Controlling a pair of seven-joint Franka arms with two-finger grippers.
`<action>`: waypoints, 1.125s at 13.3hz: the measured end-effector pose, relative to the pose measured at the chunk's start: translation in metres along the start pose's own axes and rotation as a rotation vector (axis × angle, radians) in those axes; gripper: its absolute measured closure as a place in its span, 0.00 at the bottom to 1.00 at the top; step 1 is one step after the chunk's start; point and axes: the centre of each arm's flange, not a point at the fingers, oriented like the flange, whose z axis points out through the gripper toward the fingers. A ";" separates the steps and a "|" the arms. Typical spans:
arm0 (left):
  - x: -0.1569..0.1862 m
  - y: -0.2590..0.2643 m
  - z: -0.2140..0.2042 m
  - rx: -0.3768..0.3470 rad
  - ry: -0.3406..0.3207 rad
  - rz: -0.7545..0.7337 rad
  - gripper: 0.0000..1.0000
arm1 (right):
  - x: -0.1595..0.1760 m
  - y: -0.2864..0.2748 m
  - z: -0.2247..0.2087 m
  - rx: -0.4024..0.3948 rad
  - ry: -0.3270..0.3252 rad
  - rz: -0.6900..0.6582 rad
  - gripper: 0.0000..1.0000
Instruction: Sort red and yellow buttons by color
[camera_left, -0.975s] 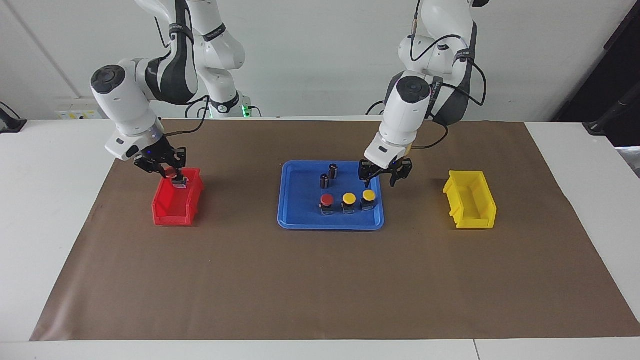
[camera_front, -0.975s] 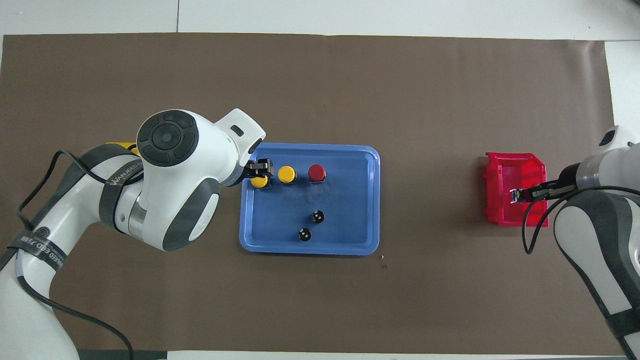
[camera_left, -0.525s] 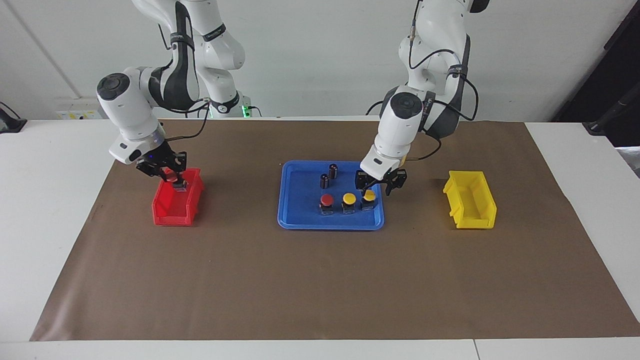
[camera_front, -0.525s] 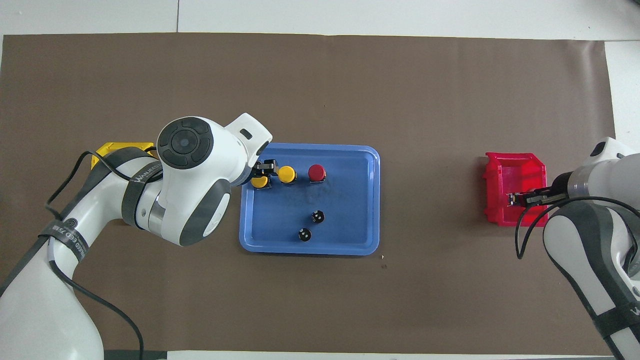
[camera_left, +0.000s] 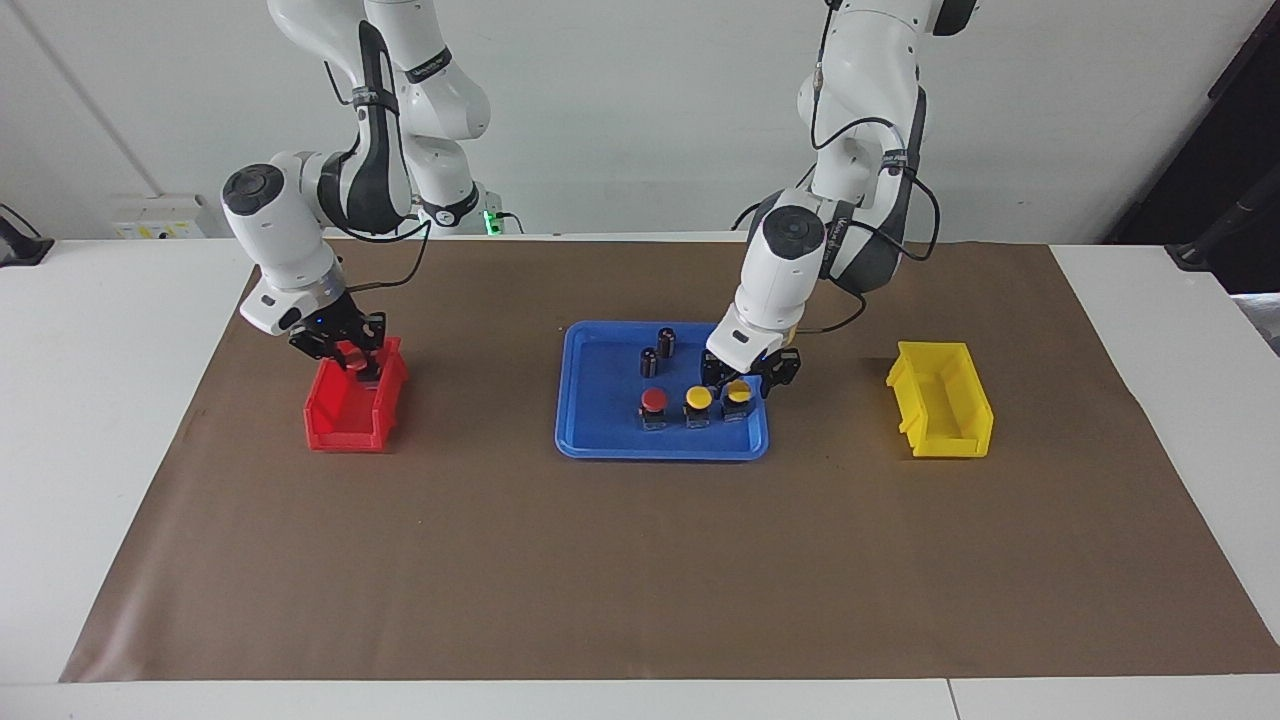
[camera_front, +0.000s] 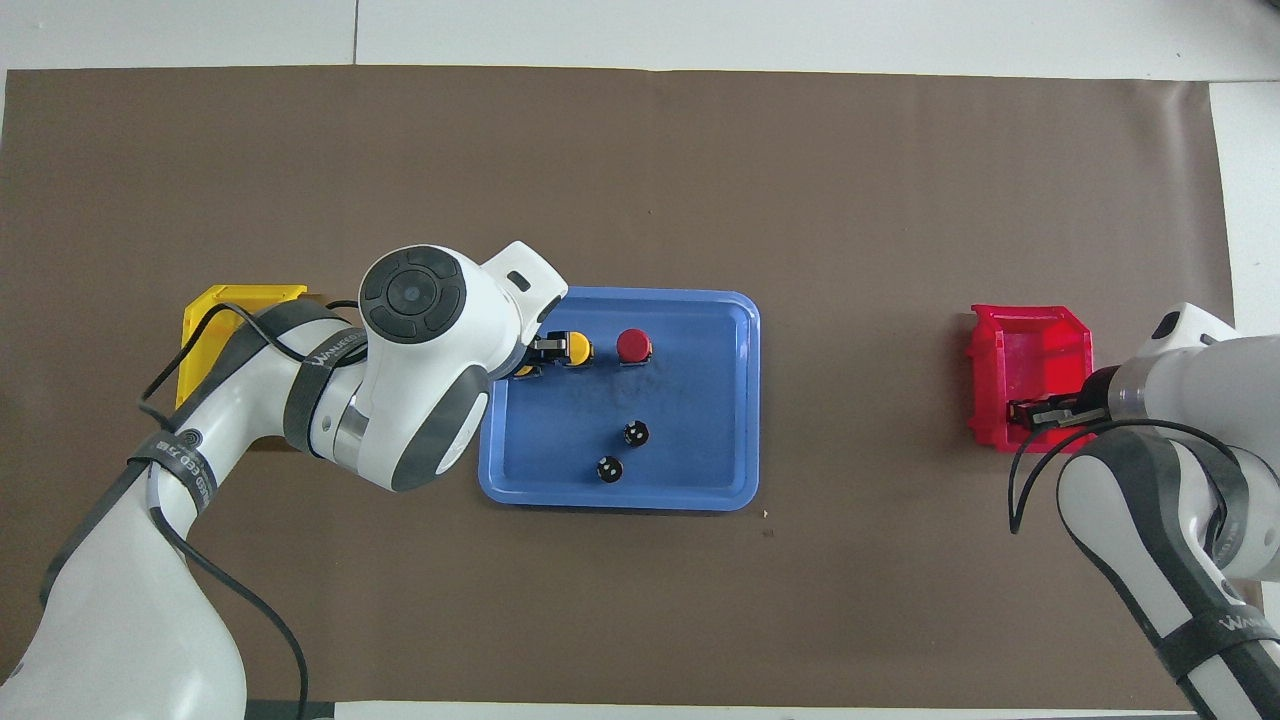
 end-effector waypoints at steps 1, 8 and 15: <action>0.000 0.000 0.000 0.000 0.000 -0.001 0.34 | 0.000 0.000 0.000 -0.001 0.001 -0.001 0.44; 0.005 0.000 -0.014 0.005 -0.014 -0.048 0.59 | 0.067 -0.015 -0.123 0.016 -0.026 0.032 0.34; 0.031 -0.080 -0.096 0.029 -0.103 -0.073 0.59 | 0.155 -0.252 -0.172 0.062 0.063 0.268 0.29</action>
